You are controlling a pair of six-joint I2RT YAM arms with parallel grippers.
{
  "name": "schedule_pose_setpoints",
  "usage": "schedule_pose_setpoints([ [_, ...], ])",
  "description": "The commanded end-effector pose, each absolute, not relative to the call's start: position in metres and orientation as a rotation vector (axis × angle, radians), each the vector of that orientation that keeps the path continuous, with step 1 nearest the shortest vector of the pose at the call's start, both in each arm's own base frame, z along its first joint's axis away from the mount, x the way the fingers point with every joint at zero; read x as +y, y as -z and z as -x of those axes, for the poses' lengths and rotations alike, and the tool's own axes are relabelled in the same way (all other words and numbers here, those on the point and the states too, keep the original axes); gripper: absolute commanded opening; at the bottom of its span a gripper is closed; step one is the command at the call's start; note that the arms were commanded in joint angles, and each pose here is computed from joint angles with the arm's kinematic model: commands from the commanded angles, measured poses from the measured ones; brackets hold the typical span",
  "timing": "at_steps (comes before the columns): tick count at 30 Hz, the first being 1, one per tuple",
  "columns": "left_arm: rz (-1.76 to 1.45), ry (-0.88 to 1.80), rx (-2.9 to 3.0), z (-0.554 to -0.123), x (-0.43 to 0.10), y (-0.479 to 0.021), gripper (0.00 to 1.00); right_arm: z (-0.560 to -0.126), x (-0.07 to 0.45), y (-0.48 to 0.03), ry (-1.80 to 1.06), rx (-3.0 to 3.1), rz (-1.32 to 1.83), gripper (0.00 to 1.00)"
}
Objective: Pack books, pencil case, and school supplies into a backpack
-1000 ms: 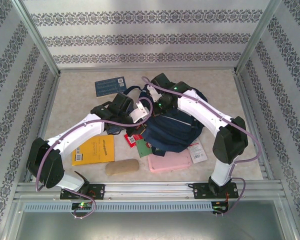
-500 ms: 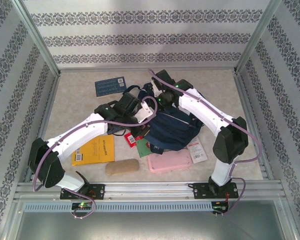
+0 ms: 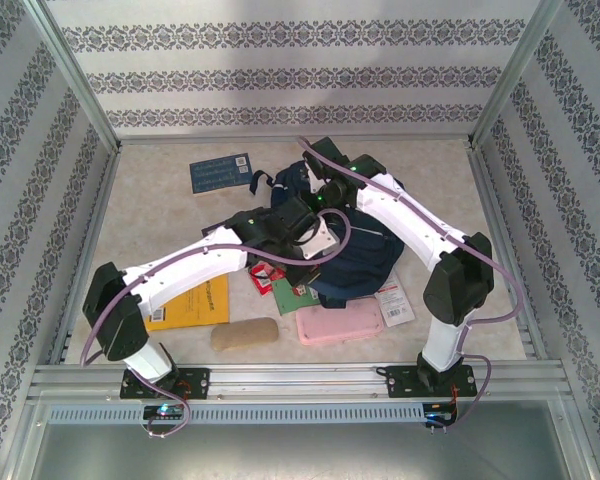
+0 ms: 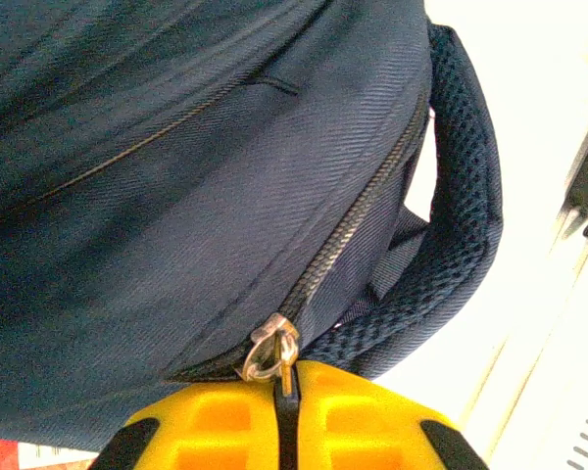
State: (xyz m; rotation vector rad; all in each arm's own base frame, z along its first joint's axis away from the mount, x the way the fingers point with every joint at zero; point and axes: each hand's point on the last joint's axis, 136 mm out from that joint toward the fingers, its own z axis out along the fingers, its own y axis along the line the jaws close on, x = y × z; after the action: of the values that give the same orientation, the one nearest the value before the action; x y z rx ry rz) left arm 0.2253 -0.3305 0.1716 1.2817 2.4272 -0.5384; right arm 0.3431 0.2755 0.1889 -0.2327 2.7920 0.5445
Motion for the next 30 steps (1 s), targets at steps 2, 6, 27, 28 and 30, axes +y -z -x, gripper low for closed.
schedule_pose_setpoints([
  [2,-1.364,0.705,2.375,-0.195,-0.368,-0.188,0.18,-0.382,0.310,-0.226,-0.681,2.574,0.169,0.00],
  [6,-1.334,0.759,2.377,-0.195,-0.380,-0.185,0.33,-0.378,0.311,-0.219,-0.687,2.582,0.175,0.00],
  [27,-0.835,1.026,2.356,-0.199,-0.312,-0.251,0.39,-0.370,0.310,-0.218,-0.866,2.562,0.326,0.00],
  [28,-0.722,1.006,2.376,-0.210,-0.299,-0.252,0.35,-0.369,0.310,-0.217,-0.871,2.559,0.338,0.00],
  [30,-0.500,0.967,2.402,-0.235,-0.271,-0.252,0.35,-0.367,0.311,-0.218,-0.898,2.548,0.371,0.00],
])
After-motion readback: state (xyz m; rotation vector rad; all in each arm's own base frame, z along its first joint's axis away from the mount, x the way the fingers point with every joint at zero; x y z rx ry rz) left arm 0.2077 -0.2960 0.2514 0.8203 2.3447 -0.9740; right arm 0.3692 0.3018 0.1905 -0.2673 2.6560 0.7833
